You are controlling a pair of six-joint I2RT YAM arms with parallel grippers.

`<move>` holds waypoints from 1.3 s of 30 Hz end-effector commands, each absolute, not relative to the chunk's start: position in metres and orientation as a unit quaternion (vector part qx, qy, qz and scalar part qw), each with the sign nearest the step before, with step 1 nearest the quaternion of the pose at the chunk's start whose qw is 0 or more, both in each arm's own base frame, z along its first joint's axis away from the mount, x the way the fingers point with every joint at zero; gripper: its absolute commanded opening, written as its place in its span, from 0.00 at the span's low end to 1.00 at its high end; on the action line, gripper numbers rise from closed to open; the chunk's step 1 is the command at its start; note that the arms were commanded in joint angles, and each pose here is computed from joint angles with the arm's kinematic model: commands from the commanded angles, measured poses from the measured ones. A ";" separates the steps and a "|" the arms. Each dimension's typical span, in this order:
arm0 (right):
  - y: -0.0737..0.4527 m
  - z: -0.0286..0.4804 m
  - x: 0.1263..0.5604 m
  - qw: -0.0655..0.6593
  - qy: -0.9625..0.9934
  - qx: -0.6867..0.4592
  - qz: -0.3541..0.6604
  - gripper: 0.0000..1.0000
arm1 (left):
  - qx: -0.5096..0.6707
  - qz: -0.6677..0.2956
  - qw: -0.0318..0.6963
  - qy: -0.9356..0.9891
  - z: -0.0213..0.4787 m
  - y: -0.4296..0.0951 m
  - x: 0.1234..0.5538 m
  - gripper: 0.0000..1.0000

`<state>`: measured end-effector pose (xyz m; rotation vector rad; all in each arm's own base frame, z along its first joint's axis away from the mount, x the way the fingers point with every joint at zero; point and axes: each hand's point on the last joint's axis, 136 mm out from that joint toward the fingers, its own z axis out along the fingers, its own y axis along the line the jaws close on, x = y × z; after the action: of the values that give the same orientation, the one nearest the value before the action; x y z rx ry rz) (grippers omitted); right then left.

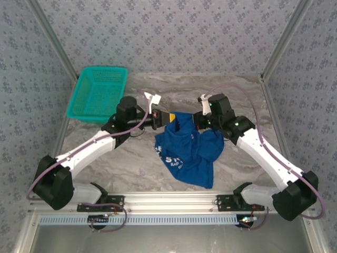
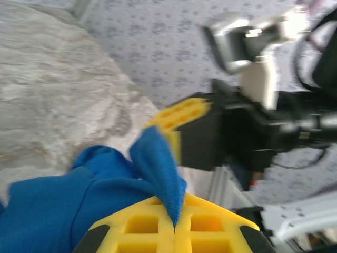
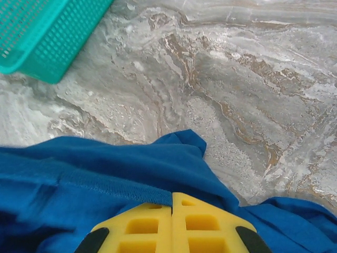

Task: Fold the inside-out t-shirt

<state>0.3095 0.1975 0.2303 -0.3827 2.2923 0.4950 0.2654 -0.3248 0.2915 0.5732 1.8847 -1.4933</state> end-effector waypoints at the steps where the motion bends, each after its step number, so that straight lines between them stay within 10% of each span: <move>1: 0.184 0.214 0.312 0.343 0.916 -0.157 0.138 0.09 | 0.249 -0.608 0.332 0.677 0.317 -0.323 0.249 0.00; 12: 0.195 0.263 0.249 0.378 0.863 -0.245 0.229 0.41 | 0.230 -0.522 0.368 0.734 0.275 -0.315 0.272 0.00; 22: 0.268 0.261 0.217 0.347 0.793 -0.386 0.321 0.30 | 0.244 -0.521 0.364 0.732 0.274 -0.321 0.269 0.00; 39: 0.240 0.190 0.259 0.272 0.872 -0.346 0.212 0.30 | 0.261 -0.527 0.363 0.723 0.282 -0.323 0.261 0.00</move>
<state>0.2613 0.2453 0.1942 -0.9066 2.3079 0.5936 0.2687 -0.3206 0.2662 0.6178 1.9173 -1.3409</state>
